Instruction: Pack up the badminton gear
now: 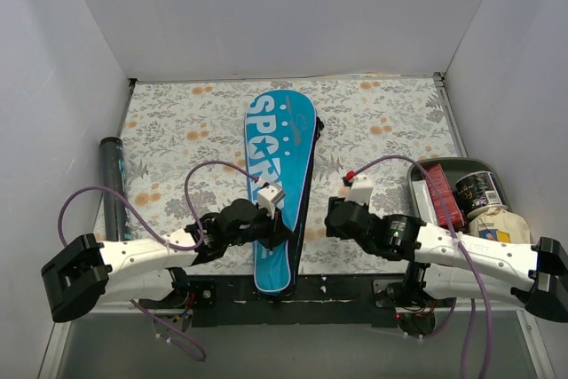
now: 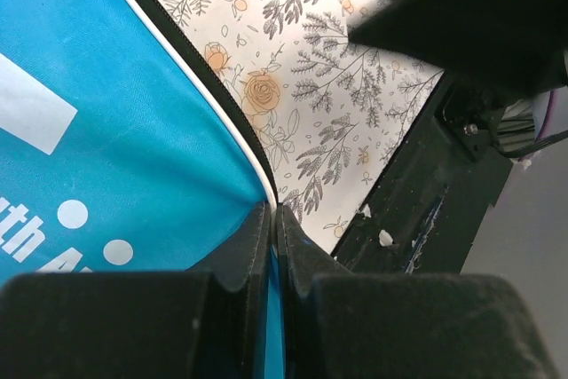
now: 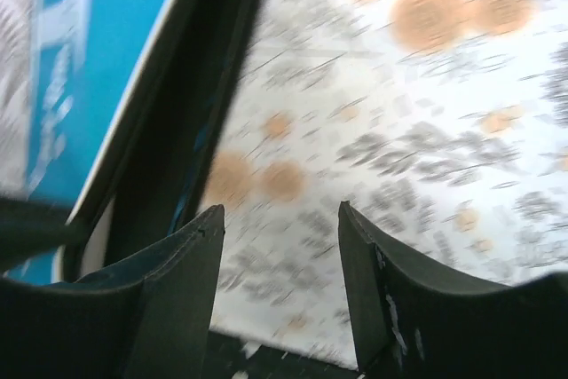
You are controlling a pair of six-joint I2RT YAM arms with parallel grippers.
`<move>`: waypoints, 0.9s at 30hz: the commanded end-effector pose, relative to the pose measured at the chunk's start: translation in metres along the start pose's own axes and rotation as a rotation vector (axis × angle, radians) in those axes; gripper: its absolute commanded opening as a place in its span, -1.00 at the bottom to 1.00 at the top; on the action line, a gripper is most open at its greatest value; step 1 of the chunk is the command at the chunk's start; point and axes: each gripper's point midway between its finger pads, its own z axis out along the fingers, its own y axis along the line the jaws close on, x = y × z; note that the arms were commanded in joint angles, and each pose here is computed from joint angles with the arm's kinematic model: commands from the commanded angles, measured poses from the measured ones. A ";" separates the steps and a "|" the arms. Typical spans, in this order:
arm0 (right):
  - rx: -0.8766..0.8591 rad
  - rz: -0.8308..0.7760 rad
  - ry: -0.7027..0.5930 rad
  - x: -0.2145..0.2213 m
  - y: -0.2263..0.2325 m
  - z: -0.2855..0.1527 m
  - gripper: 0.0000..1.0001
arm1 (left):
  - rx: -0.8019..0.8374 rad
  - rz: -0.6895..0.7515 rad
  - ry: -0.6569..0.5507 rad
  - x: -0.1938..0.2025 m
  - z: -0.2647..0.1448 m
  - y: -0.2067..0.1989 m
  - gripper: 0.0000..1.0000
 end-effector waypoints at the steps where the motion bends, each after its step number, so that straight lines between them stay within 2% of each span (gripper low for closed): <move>1: 0.118 0.014 -0.050 -0.025 -0.048 0.020 0.24 | 0.050 0.040 -0.048 -0.019 0.003 -0.020 -1.00; 2: 0.133 0.021 -0.089 -0.044 -0.058 0.027 0.24 | 0.061 0.049 -0.030 -0.013 0.004 -0.024 -1.00; 4: 0.118 0.023 -0.093 -0.060 -0.060 0.032 0.24 | 0.074 0.069 0.006 -0.003 0.006 -0.027 -1.00; 8: 0.195 0.031 -0.095 -0.099 -0.085 0.046 0.24 | 0.124 0.125 0.140 0.027 0.014 -0.039 -1.00; 13: 0.176 0.028 -0.105 -0.136 -0.083 0.062 0.23 | 0.116 0.219 0.268 0.061 0.027 -0.042 -1.00; 21: -0.001 0.098 -0.114 -0.195 -0.061 0.129 0.24 | 0.093 0.250 0.275 0.064 0.023 -0.044 -1.00; 22: -0.049 0.094 -0.138 -0.217 -0.047 0.131 0.21 | 0.094 0.249 0.273 0.064 0.022 -0.044 -1.00; 24: -0.071 0.074 -0.078 -0.212 -0.041 0.161 0.08 | 0.091 0.245 0.274 0.064 0.020 -0.044 -1.00; 25: -0.115 0.065 -0.097 -0.230 -0.028 0.164 -0.02 | 0.097 0.244 0.278 0.065 0.020 -0.045 -1.00; 26: -0.136 0.059 -0.056 -0.220 -0.026 0.183 -0.12 | 0.099 0.246 0.282 0.067 0.019 -0.046 -1.00; 27: -0.149 0.055 -0.056 -0.223 -0.022 0.189 -0.32 | 0.099 0.246 0.286 0.068 0.018 -0.046 -1.00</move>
